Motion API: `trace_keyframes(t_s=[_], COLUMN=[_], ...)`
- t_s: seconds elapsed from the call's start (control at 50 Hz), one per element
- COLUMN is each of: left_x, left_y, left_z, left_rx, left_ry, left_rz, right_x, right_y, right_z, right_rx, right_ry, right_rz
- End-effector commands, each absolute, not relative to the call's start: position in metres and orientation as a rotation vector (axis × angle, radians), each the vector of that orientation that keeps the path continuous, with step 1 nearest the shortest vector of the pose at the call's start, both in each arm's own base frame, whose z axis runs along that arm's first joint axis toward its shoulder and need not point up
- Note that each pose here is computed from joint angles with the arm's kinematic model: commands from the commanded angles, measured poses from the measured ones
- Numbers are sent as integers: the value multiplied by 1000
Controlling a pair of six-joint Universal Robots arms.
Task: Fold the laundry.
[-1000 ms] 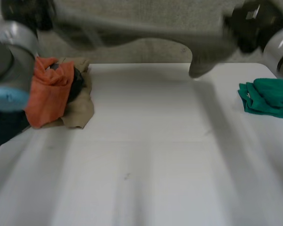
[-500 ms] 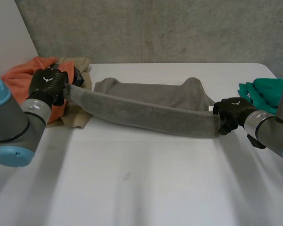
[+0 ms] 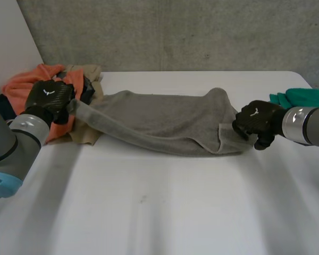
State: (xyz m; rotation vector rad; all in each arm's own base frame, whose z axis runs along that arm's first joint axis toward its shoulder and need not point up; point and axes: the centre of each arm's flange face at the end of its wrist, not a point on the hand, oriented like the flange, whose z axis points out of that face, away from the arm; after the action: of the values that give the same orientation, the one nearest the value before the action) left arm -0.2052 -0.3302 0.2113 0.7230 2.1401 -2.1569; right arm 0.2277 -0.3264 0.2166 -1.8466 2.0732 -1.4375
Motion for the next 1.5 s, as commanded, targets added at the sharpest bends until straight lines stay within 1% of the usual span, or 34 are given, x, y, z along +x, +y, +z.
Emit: trace_keyframes(t_s=[0.02,0.1,0.18,0.32,0.46,0.56,0.64,0.86,0.94,1.0,1.02,1.08,1.1,1.16,1.18,1.24,1.26,1.34,1.38,1.44,1.46,1.5], left_x=[-198,-198,-200,-200,-200,-199,-199,-198,-198,-197,-196,-194,-192,-188,-185,-181,-178,-172,-171,-169,-171,-181], left_y=[-335,-334,-331,-329,-330,-330,-329,-329,-327,-323,-320,-310,-304,-290,-278,-258,-246,-222,-224,-236,-241,-251], left_z=[210,210,209,207,207,209,211,213,215,219,222,225,228,229,229,224,220,208,205,200,199,194], left_rx=[699,713,744,753,748,748,748,744,746,758,766,798,820,873,926,1017,1082,1253,1303,1358,1368,1407], left_ry=[2146,2159,2180,2195,2195,2188,2186,2184,2180,2188,2190,2219,2237,2280,2308,2367,2407,2464,2443,2383,2370,2349], left_rz=[-2143,-2140,-2139,-2129,-2127,-2134,-2136,-2136,-2133,-2118,-2103,-2043,-1998,-1892,-1807,-1645,-1526,-1289,-1273,-1266,-1270,-1284], right_x=[220,224,235,260,277,277,277,278,264,245,234,214,202,185,173,155,145,127,127,126,126,129], right_y=[-331,-342,-357,-367,-375,-386,-391,-391,-392,-382,-373,-359,-348,-328,-315,-296,-283,-266,-263,-271,-274,-281], right_z=[211,209,206,198,172,150,140,130,143,165,179,198,207,215,219,220,220,215,212,203,201,197], right_rx=[-2000,-1898,-1785,-1785,-1813,-1884,-1939,-1941,-1919,-1860,-1816,-1758,-1730,-1710,-1702,-1721,-1751,-1850,-1855,-1800,-1787,-1758], right_ry=[2112,2144,2104,1966,1950,2001,2009,2040,2124,2218,2260,2336,2383,2446,2490,2551,2577,2571,2567,2602,2613,2640], right_rz=[-1286,-1385,-1589,-1737,-1663,-1621,-1623,-1622,-1612,-1540,-1511,-1473,-1425,-1335,-1268,-1123,-1012,-804,-779,-792,-800,-840])
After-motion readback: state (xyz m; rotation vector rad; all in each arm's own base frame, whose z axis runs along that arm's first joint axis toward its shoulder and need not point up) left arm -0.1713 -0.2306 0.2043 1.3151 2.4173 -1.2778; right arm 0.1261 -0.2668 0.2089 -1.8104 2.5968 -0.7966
